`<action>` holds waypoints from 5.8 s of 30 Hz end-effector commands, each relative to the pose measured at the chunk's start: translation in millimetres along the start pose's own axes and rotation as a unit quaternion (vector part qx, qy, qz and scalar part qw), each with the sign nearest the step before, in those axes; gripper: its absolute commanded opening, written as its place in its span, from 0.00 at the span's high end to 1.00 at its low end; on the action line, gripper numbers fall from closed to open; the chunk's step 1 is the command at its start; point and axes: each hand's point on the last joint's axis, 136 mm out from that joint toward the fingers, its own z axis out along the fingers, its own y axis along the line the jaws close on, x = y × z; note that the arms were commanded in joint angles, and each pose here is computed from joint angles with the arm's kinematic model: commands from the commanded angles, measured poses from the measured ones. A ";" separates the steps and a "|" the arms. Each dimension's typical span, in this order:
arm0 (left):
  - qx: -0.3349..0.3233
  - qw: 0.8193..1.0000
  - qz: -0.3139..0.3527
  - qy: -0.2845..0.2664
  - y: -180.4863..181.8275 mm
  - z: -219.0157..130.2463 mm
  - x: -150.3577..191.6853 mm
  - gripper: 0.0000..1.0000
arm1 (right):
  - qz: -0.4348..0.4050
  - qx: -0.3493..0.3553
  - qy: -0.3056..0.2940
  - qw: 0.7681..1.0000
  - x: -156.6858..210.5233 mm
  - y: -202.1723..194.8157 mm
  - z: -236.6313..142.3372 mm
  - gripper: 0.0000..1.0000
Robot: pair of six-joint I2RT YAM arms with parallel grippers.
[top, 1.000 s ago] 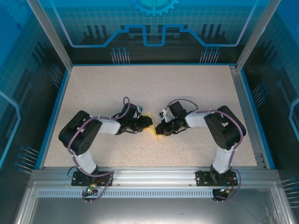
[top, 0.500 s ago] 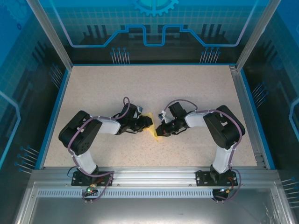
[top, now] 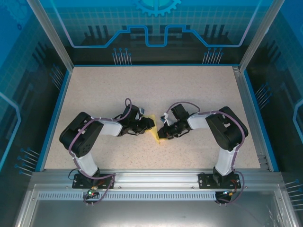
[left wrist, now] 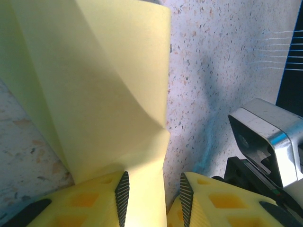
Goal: Fold a paper plane with a square sheet of paper (pick it up from the middle)
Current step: Fold the wing for the fifth time at the center of the table.
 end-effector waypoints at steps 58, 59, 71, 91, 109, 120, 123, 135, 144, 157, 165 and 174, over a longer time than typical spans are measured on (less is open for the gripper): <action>-0.073 0.996 -0.038 0.038 36.0 5.8 17.8 0.65 | 0.028 -0.045 -0.058 0.997 -19.4 42.7 -1.4 0.90; -0.073 0.996 -0.039 0.038 36.7 6.0 18.1 0.65 | 0.029 -0.041 -0.056 0.997 -18.4 39.9 -0.1 0.90; -0.073 0.996 -0.040 0.040 36.6 6.5 18.8 0.65 | 0.058 -0.049 -0.022 0.997 2.3 13.6 16.8 0.89; -0.087 0.994 -0.053 0.037 44.4 5.8 20.1 0.66 | 0.066 0.032 0.034 0.997 53.6 -19.7 18.3 0.90; -0.101 0.992 -0.059 0.039 50.4 5.7 21.6 0.67 | 0.056 0.116 0.077 0.989 88.9 -29.0 11.7 0.91; -0.099 0.992 -0.060 0.045 51.1 7.8 23.5 0.67 | -0.020 0.089 -0.012 0.996 35.2 34.0 -15.8 0.91; -0.098 0.992 -0.062 0.046 50.3 8.2 23.3 0.67 | -0.012 0.067 -0.030 0.997 14.6 44.5 -7.8 0.93; -0.091 0.993 -0.061 0.045 45.4 10.3 20.6 0.67 | 0.027 0.079 -0.052 0.995 -19.5 28.5 18.6 0.94; -0.084 0.994 -0.061 0.042 42.7 10.1 18.9 0.66 | 0.060 0.130 -0.026 0.989 1.4 -17.8 24.9 0.95; -0.021 0.999 0.030 0.010 -25.4 -19.3 -4.6 0.57 | 0.057 0.126 0.010 0.990 24.1 -39.3 12.8 0.99; 0.029 0.998 0.057 0.000 -48.5 -27.1 -6.3 0.54 | 0.033 0.111 0.023 0.993 18.4 -34.3 8.6 0.99; 0.045 0.997 0.062 0.016 -46.3 -10.5 -6.1 0.53 | 0.039 0.114 0.026 0.992 17.8 -39.2 10.2 0.98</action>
